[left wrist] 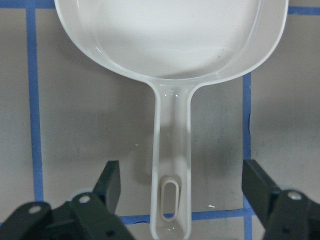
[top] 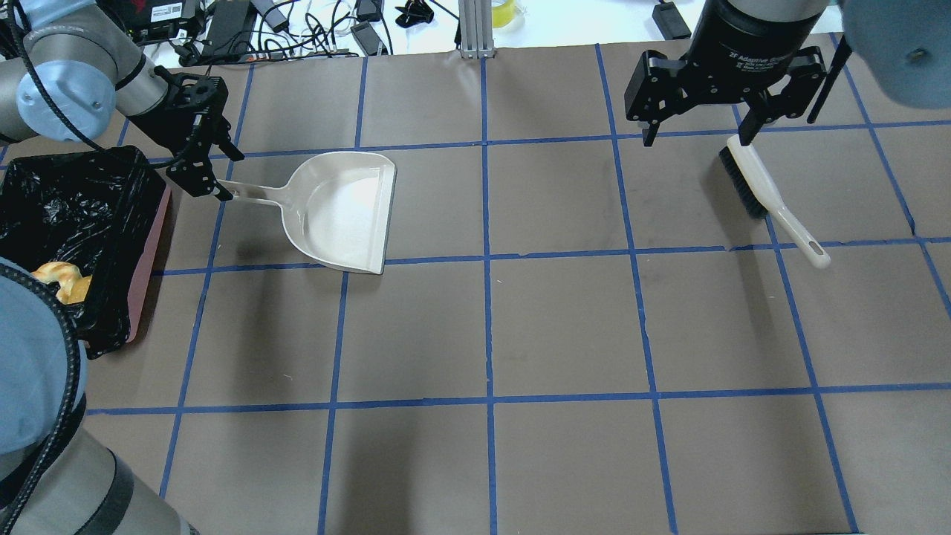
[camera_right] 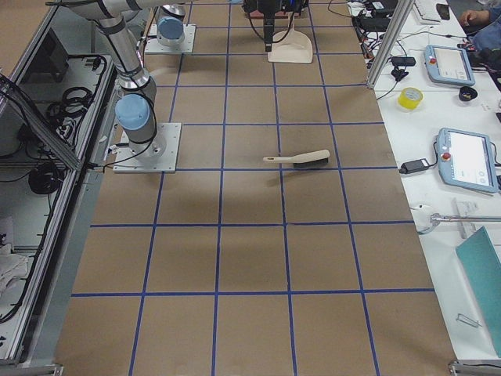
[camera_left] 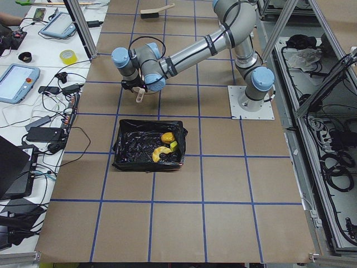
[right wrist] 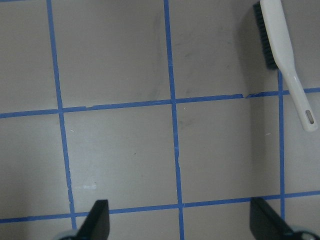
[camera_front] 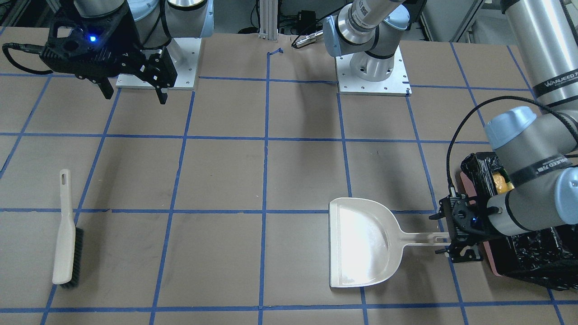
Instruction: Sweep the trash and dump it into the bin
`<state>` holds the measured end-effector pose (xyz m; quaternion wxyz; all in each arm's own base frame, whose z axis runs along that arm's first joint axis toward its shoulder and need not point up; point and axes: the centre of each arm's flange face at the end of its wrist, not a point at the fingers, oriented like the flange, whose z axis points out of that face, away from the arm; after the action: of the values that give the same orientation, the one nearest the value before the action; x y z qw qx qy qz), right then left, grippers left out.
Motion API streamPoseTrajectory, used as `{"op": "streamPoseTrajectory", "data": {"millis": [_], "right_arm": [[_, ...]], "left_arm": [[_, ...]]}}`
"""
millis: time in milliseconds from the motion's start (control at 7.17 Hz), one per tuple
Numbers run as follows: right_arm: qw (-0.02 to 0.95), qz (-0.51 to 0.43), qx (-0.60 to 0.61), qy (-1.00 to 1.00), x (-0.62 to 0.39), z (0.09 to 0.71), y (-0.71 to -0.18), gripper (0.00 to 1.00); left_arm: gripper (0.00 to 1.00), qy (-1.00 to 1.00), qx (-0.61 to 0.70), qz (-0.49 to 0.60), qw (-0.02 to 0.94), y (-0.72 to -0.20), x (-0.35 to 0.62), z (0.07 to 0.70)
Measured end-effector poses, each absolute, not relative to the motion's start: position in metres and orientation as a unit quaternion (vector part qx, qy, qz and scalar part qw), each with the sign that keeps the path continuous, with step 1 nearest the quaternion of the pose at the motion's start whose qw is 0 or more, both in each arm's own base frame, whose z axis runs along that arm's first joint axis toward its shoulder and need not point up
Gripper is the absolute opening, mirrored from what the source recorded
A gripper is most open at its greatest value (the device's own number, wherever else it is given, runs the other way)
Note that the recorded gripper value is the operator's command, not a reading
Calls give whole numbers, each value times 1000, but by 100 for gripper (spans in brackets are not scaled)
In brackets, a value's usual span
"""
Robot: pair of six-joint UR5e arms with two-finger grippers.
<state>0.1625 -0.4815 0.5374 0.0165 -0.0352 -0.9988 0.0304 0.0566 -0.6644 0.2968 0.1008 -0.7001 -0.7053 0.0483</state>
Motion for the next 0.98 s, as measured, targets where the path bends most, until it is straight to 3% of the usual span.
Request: {"op": "streamPoseTrajectory", "data": {"millis": [419, 977], "right_arm": [[16, 29, -35, -999, 163, 536, -482, 100], [16, 29, -35, -999, 163, 536, -482, 100]], "left_arm": [[100, -742, -665, 23, 86, -623, 32, 383], [100, -878, -473, 27, 69, -549, -72, 491]]}}
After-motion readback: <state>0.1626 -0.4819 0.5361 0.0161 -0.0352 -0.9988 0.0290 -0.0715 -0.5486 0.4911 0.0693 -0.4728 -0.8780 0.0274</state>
